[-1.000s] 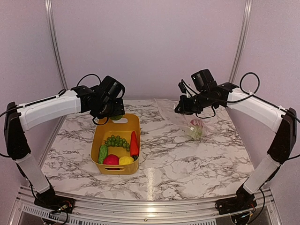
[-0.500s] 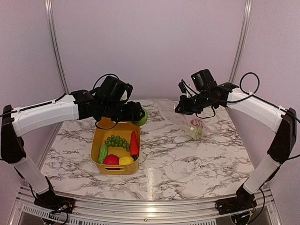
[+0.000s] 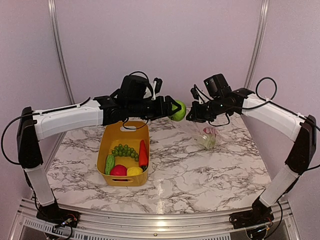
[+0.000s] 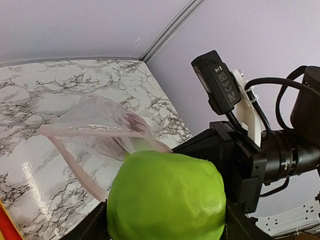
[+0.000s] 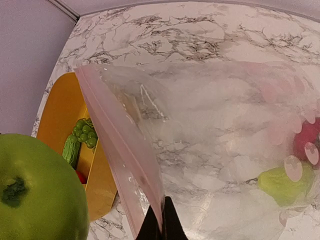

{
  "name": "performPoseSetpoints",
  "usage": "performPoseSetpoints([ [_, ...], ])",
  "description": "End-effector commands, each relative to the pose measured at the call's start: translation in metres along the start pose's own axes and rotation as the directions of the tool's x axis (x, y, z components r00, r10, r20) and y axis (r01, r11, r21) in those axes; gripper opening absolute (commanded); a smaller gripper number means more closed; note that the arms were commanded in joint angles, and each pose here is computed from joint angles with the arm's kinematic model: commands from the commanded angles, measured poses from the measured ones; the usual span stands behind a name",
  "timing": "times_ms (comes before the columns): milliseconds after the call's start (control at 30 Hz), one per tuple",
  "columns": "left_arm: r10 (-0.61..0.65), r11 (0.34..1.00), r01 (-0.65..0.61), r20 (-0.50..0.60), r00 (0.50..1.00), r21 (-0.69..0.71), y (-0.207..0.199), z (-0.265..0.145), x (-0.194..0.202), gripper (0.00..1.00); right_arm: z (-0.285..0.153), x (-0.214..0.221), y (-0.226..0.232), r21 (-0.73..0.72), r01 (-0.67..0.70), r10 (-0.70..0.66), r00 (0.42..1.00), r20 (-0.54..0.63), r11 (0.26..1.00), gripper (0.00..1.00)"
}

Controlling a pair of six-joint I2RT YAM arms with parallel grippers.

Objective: Place the food in the zip-top bag and seal the zipper
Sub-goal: Place the fake fruit in the zipper food storage bag.

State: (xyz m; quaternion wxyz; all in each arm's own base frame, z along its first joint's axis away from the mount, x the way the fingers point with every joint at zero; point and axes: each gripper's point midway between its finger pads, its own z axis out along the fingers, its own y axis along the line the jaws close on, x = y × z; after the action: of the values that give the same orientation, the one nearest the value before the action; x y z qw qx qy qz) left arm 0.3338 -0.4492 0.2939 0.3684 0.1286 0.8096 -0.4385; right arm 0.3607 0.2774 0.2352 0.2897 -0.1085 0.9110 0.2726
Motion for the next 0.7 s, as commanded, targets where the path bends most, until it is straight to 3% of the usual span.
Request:
performPoseSetpoints([
  [0, -0.052, 0.999, 0.052, -0.021, 0.998, -0.001, 0.007, 0.034, 0.005, 0.47, -0.025, -0.028, 0.018, -0.045, -0.015, 0.019, 0.996, 0.090, 0.999, 0.00],
  [200, -0.103, 0.990, 0.102, -0.006, 0.995, -0.096, 0.033, 0.056, 0.010, 0.46, -0.049, -0.054, 0.020, -0.001, -0.025, 0.025, 0.989, 0.148, 1.000, 0.00],
  [467, -0.106, 0.979, 0.102, -0.014, 0.994, -0.175, 0.041, 0.069, 0.002, 0.55, -0.048, -0.045, 0.028, -0.064, -0.046, 0.054, 0.989, 0.135, 0.997, 0.00],
  [600, -0.100, 0.980, 0.100, 0.005, 0.995, -0.171, 0.036, 0.068, -0.006, 0.63, -0.049, -0.045, 0.029, -0.071, -0.048, 0.057, 0.989, 0.136, 0.996, 0.00],
  [667, -0.099, 0.980, 0.099, 0.006, 0.995, -0.171, 0.035, 0.067, -0.009, 0.75, -0.051, -0.048, 0.031, -0.074, -0.046, 0.056, 0.988, 0.144, 0.996, 0.00],
])
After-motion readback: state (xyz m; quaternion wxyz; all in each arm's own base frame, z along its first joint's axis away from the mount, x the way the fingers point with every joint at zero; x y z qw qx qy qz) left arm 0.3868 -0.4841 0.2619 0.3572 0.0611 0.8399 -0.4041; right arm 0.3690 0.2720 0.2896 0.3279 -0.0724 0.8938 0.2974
